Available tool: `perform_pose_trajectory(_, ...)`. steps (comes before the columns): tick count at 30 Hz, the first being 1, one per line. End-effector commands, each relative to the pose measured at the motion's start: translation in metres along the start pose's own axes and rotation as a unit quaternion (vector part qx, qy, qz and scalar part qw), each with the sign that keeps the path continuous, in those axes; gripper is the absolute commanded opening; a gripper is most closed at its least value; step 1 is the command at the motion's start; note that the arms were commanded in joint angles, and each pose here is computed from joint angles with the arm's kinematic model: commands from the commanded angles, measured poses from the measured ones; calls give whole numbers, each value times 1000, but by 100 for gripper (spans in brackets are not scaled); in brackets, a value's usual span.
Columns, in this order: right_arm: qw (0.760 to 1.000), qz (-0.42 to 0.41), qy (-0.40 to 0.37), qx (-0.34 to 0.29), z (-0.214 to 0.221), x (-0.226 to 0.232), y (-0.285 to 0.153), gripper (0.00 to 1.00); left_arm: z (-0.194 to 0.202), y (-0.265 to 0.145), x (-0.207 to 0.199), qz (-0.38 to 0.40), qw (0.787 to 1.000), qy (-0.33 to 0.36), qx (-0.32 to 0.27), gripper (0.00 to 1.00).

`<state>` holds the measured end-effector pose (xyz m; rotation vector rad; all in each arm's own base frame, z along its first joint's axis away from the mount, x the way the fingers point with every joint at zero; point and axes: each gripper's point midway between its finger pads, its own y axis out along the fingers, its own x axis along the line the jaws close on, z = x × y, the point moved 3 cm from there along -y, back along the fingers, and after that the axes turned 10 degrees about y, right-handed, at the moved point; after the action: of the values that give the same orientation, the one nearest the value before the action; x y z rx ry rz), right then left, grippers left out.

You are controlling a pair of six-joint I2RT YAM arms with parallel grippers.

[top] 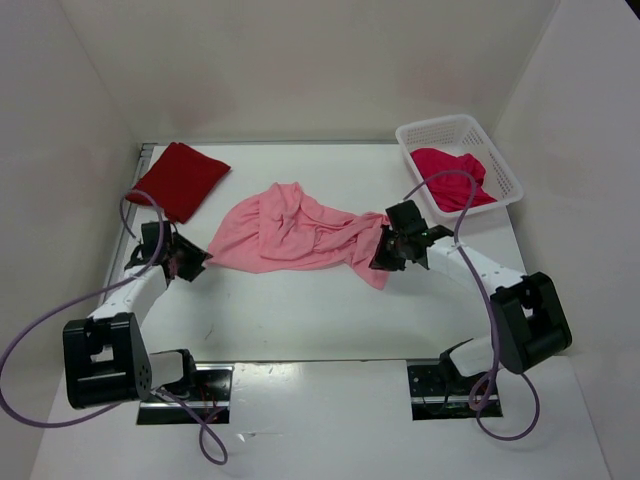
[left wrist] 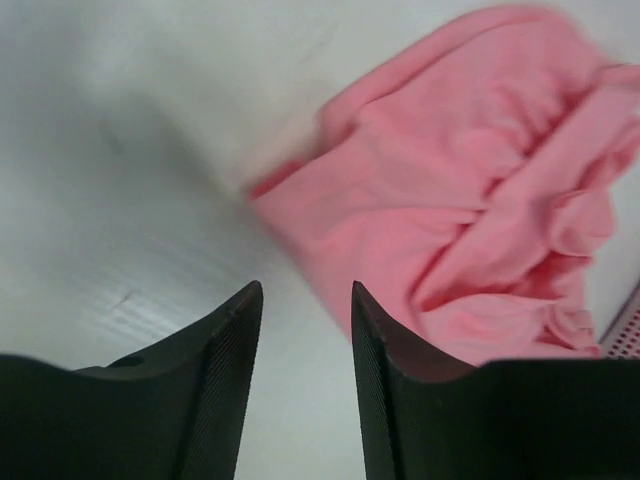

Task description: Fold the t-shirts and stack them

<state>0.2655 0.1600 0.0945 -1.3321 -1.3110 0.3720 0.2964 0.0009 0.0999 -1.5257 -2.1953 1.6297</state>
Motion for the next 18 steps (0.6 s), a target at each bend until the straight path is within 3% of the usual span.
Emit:
perform_pose_trajectory(1, 999, -39, -16, -27, -8, 17, -12, 12, 7, 11, 10, -5, 999, -52, -1, 50)
perform_pose_trajectory(12, 999, -23, -1, -35, -4, 6, -14, 21, 14, 39, 21, -26, 997, -70, 15, 51)
perform_pose_trajectory(14, 999, -14, 6, -36, -4, 3, -10, 27, 13, 44, 19, -23, 997, -70, 19, 51)
perform_pose_trajectory(18, 999, 10, 18, -40, -2, -8, -3, 31, 8, 51, 13, -13, 998, -65, 22, 36)
